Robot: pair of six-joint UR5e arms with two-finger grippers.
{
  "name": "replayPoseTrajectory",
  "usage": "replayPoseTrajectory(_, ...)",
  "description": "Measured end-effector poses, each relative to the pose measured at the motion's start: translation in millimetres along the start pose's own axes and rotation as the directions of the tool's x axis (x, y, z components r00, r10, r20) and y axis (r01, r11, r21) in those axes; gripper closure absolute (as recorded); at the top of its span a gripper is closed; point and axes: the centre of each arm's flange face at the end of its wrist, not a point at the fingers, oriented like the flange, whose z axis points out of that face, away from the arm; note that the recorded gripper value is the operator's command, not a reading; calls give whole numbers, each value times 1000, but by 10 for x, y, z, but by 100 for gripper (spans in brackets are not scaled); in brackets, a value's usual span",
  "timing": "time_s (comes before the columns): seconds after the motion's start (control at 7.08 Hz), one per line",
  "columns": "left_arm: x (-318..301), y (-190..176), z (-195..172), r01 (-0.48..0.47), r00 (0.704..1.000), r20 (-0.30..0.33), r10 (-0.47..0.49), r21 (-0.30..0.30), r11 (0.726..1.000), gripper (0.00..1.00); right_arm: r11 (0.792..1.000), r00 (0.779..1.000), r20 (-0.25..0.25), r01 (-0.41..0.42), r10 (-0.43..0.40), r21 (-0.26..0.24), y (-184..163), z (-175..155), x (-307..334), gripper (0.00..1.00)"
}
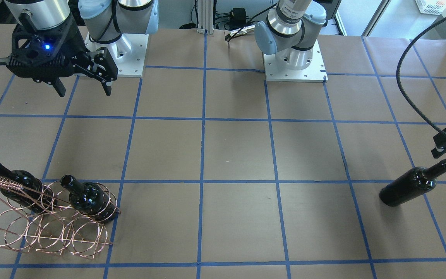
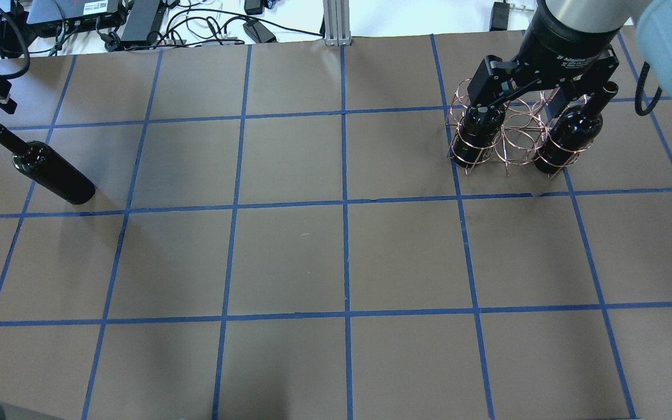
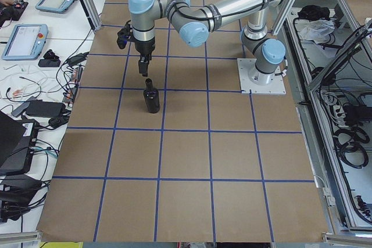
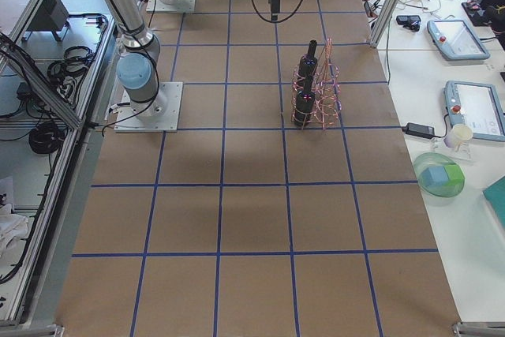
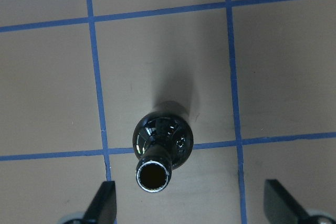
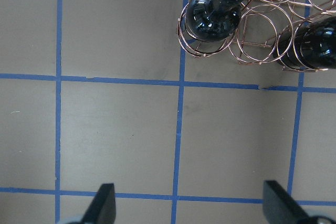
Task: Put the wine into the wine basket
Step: 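Lower the left gripper over the bottle neck and close on it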
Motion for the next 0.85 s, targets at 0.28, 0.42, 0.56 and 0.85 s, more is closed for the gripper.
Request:
replayPoseTrajectory(0.28,-64,-76,172,-4,1000,0,4,-5,1000,0,1000,1000,-1,-1,1,-7,32,22,4,0)
replayPoseTrajectory(0.42,-104,-84,217,0,1000,0,0,-6,1000,0,1000,1000,-1,-1,1,-8,39,28,6,0)
replayPoseTrajectory(0.56,-155,-78,255,7,1000,-2,-7,-9,1000,0,1000,1000,-1,-1,1,-10,45,34,5,0)
replayPoseTrajectory(0.85,-227,-63,331,13,1000,0,-13,-26,1000,1,1000,1000,-1,0,0,-8,51,32,3,0)
